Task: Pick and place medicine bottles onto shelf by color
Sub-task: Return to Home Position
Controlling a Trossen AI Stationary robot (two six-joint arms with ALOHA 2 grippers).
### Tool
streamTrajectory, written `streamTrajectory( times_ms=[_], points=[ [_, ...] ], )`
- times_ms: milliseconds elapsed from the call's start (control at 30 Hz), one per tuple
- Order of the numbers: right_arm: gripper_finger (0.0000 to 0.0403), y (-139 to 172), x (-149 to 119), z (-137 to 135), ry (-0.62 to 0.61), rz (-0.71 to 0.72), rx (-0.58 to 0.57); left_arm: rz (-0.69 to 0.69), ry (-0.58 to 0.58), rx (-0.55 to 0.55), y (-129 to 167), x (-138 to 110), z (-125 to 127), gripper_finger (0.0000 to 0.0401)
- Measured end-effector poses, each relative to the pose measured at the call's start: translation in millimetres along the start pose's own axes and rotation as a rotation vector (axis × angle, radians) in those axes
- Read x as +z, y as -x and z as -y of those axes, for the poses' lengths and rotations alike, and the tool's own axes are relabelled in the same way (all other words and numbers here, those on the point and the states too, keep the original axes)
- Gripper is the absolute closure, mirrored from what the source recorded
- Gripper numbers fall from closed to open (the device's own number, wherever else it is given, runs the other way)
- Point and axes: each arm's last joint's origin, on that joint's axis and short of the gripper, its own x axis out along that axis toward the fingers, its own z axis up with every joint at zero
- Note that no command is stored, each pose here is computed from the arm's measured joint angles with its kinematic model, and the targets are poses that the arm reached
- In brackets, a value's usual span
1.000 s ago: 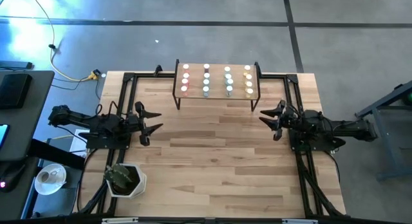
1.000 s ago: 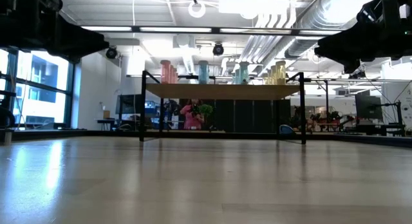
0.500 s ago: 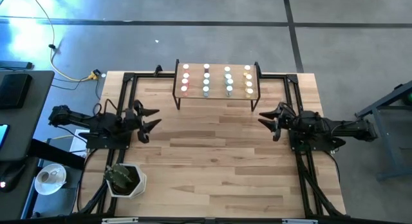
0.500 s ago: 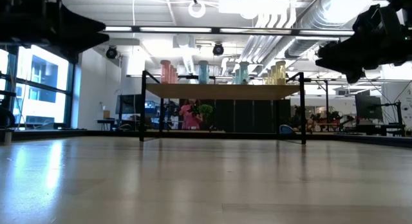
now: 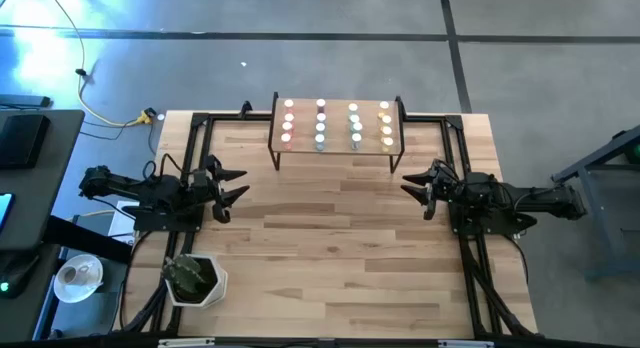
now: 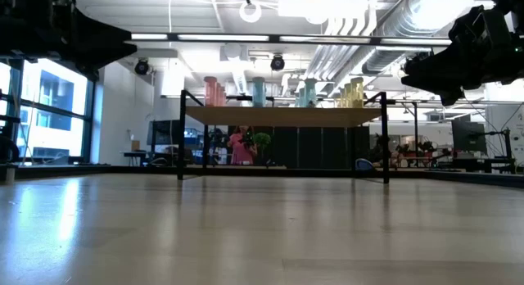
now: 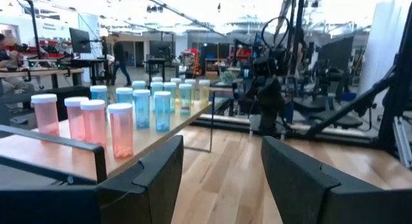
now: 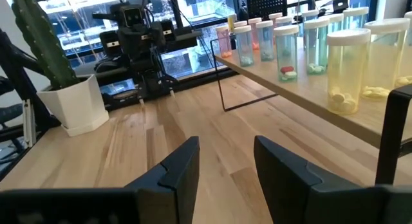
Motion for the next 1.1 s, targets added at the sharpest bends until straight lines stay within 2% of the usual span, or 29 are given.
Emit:
streamTrajectory(
  times_ms=[1100],
  points=[
    [0.0263,0.1,-1.6,0.4,0.007,-0.019,-0.004,-0.026,-0.014,0.002,0.0,-2.8,0.1,0.0201]
  ],
)
